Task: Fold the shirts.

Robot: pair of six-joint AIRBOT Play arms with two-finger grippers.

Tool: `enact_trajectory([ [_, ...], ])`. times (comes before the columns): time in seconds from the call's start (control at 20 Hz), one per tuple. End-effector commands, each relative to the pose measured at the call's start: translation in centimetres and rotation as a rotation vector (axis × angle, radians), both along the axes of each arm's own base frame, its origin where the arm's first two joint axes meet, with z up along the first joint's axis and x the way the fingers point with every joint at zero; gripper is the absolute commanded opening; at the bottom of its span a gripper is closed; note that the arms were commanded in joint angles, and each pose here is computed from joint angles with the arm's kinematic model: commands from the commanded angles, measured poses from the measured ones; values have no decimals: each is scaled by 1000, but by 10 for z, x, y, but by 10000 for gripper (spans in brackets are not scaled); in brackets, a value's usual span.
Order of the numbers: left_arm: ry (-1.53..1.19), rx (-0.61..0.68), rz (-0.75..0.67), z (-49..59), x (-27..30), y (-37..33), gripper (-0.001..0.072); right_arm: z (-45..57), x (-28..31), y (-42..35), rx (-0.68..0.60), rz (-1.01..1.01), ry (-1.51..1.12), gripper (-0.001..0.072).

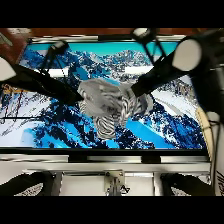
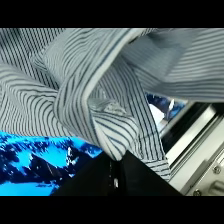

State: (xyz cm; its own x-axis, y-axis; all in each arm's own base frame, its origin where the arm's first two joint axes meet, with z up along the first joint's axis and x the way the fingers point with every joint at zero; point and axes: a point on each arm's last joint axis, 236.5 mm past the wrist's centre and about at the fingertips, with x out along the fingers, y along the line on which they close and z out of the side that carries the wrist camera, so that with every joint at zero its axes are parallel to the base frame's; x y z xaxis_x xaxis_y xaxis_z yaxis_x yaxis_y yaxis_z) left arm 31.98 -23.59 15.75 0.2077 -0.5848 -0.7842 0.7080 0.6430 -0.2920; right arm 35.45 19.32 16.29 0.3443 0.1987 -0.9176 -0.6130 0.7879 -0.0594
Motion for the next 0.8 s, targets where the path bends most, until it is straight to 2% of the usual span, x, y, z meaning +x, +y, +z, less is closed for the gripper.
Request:
enact_trajectory([
  [0.0,51,35,31,-68,10,0,58,-87,6,-7,-94,11,171,92],
  [0.2,56,-63,82,-94,36,-29,58,-129,49,-42,-23,-269,205,93],
  [0.25,59,-80,100,-101,44,-35,58,-129,55,-49,22,-364,216,122],
  [0.3,59,-85,112,-108,50,-39,58,-127,57,-56,68,-444,238,308],
  [0.35,56,-84,125,-114,56,-40,58,-123,55,-59,103,-472,270,568],
  [0.4,52,-84,136,-119,61,-40,58,-114,49,-62,136,-498,310,616],
  [0.5,28,-82,139,-121,68,-39,58,-94,26,-68,129,-563,394,616],
  [0.65,3,-83,138,-119,73,-37,58,-73,-4,-49,81,-506,391,619],
  [0.7,5,-82,138,-119,73,-37,58,-67,-10,-33,101,-493,384,661],
  [0.75,5,-81,137,-119,73,-37,58,-60,-16,-13,124,-471,366,661],
])
